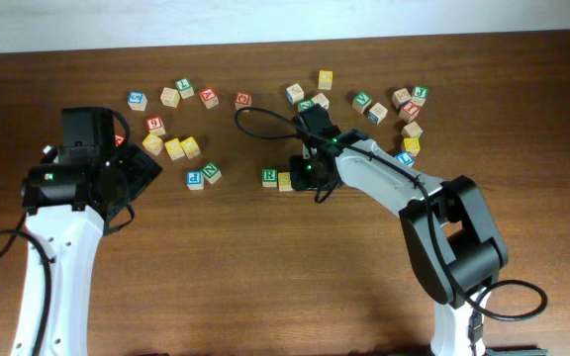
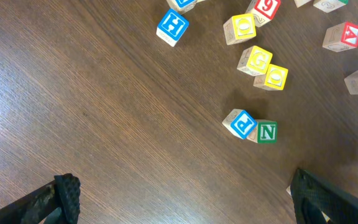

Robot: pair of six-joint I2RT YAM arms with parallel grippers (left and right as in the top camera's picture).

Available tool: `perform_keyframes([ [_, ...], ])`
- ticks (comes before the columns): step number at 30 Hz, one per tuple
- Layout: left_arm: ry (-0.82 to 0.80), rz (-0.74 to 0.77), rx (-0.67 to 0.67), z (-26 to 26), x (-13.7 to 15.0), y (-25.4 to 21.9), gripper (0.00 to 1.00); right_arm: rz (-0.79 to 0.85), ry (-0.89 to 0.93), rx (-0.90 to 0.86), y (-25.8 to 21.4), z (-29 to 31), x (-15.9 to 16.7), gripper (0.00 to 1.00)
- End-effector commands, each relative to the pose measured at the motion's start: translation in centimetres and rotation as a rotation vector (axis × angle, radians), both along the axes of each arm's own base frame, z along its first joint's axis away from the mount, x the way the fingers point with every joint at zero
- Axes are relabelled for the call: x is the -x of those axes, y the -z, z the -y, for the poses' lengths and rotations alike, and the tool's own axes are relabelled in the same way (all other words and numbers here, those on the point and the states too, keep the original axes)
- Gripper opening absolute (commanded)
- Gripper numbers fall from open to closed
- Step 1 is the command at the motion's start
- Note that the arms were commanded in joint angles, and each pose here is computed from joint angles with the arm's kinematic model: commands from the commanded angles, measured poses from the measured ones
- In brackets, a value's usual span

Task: Spell out RSS
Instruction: 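Carry the S block left and set it right of the first S, then open the right gripper and raise it off the block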

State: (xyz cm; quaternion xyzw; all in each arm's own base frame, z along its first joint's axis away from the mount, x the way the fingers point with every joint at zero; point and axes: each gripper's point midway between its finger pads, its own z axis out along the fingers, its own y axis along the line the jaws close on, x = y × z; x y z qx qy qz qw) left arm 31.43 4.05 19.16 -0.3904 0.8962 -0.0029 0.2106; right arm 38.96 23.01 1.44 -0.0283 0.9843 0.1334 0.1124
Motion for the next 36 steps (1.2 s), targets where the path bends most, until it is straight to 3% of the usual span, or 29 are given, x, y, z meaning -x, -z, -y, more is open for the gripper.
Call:
perform_keyframes([
  [1,0.007,0.001,-0.014,-0.3,0.0,-0.2,0.99,-0.024,0.014,0.009,0.9,-0.2,0.6,0.31],
  [6,0.007,0.001,-0.014,-0.3,0.0,-0.2,0.99,-0.034,0.019,0.001,0.9,-0.2,0.7,0.31],
  [15,0.007,0.001,-0.014,-0.3,0.0,-0.2,0.99,-0.021,0.016,-0.006,0.3,-0.5,0.2,0.5],
  [21,0.007,0.001,-0.014,-0.3,0.0,-0.2,0.99,0.002,0.018,0.017,-2.7,-0.4,-1.3,0.54],
  [27,0.007,0.001,-0.014,-0.3,0.0,-0.2,0.99,-0.039,0.095,0.075,-6.5,3.2,-2.5,0.55],
  [33,0.007,0.001,-0.013,-0.3,0.0,-0.2,0.99,-0.116,0.173,0.083,-8.3,6.9,-2.4,0.75],
  [36,0.007,0.001,-0.014,-0.3,0.0,-0.2,0.99,-0.151,0.205,0.103,-8.1,8.6,-2.1,0.75],
])
